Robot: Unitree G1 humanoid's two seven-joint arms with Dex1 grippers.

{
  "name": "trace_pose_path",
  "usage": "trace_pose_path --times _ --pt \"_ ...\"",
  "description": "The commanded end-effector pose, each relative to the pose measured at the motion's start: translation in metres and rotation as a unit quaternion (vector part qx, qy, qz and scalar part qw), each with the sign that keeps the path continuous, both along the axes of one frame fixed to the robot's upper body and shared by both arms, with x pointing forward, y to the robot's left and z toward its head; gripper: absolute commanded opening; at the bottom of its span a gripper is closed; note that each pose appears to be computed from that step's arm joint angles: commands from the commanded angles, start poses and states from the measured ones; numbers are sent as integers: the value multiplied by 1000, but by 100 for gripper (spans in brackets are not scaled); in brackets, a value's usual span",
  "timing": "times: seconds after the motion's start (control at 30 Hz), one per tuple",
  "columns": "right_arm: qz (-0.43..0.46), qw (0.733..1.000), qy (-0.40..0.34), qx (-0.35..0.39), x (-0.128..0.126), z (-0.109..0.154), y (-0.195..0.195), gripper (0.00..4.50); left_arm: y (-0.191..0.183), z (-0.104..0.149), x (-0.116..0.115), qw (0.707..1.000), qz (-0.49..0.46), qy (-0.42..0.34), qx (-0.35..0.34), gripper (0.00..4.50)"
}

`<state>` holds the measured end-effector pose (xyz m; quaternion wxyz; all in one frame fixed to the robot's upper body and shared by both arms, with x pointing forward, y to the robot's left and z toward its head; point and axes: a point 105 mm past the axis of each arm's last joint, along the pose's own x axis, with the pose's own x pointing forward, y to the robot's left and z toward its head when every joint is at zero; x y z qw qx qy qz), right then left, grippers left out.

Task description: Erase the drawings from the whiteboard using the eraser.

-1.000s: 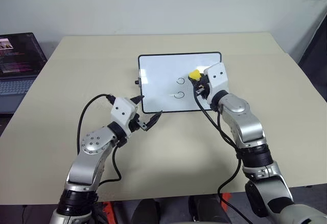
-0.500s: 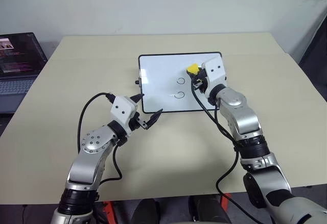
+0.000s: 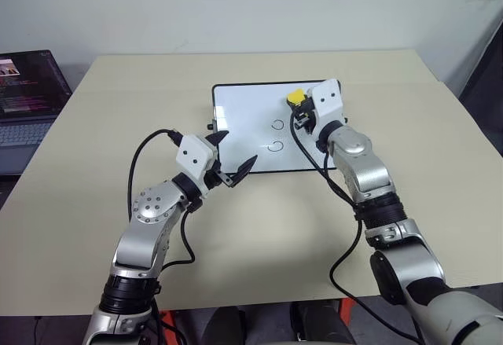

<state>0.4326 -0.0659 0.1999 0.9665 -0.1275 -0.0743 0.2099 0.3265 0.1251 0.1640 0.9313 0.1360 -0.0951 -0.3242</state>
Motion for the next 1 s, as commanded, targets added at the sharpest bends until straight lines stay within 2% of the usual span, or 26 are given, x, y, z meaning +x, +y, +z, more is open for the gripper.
trace_pose_path --times 0.03,0.33,0.77,1.0 --pt "7 999 -31 4 1 15 6 124 0 9 -4 1000 -1 -21 4 450" --pt "16 1000 7 -20 2 -30 11 124 -2 11 -5 1000 -1 -25 2 450" --pt "28 999 21 -23 -14 -50 15 124 -3 10 -8 1000 -4 -22 3 450" --pt "55 998 25 -27 -25 -56 32 124 -4 9 -10 1000 -6 -20 3 450"
